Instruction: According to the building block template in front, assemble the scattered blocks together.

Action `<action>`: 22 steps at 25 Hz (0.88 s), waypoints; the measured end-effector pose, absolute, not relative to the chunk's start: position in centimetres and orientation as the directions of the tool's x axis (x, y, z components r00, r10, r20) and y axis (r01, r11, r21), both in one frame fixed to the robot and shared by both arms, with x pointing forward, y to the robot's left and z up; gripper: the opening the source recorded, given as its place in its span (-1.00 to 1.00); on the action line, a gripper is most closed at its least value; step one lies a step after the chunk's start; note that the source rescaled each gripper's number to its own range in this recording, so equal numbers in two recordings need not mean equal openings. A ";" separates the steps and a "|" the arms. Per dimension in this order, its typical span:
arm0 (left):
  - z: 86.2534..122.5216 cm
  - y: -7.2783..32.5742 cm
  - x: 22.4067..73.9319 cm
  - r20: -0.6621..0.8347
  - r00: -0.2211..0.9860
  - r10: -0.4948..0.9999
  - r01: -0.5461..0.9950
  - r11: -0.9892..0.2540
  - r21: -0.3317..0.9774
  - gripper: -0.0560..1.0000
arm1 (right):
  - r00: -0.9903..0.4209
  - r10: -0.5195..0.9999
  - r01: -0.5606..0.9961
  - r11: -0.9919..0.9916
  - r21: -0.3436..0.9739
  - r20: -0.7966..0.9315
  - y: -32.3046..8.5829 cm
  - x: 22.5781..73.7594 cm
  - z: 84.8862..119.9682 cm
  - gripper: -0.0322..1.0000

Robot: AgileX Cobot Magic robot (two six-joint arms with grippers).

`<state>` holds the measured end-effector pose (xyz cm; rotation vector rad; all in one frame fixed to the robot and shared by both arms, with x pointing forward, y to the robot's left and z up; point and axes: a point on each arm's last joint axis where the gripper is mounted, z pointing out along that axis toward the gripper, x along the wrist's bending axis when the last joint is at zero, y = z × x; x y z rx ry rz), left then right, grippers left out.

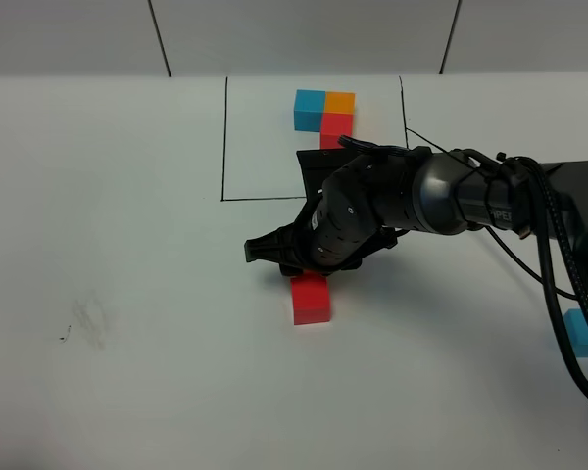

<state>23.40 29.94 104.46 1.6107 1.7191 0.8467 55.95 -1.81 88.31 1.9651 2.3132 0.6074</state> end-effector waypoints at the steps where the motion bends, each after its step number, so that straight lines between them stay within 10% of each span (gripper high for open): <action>1: 104.5 29.9 23.4 -0.017 -0.057 0.998 0.595 0.047 0.802 -0.89 | -0.193 0.958 0.940 0.117 0.321 0.213 -1.7 55.9 88.3 -0.11; 22: 104.5 29.9 23.4 -0.017 -0.057 0.998 0.595 0.047 0.802 -0.89 | -0.197 0.959 0.941 0.126 0.314 0.205 -0.7 54.8 88.2 -0.11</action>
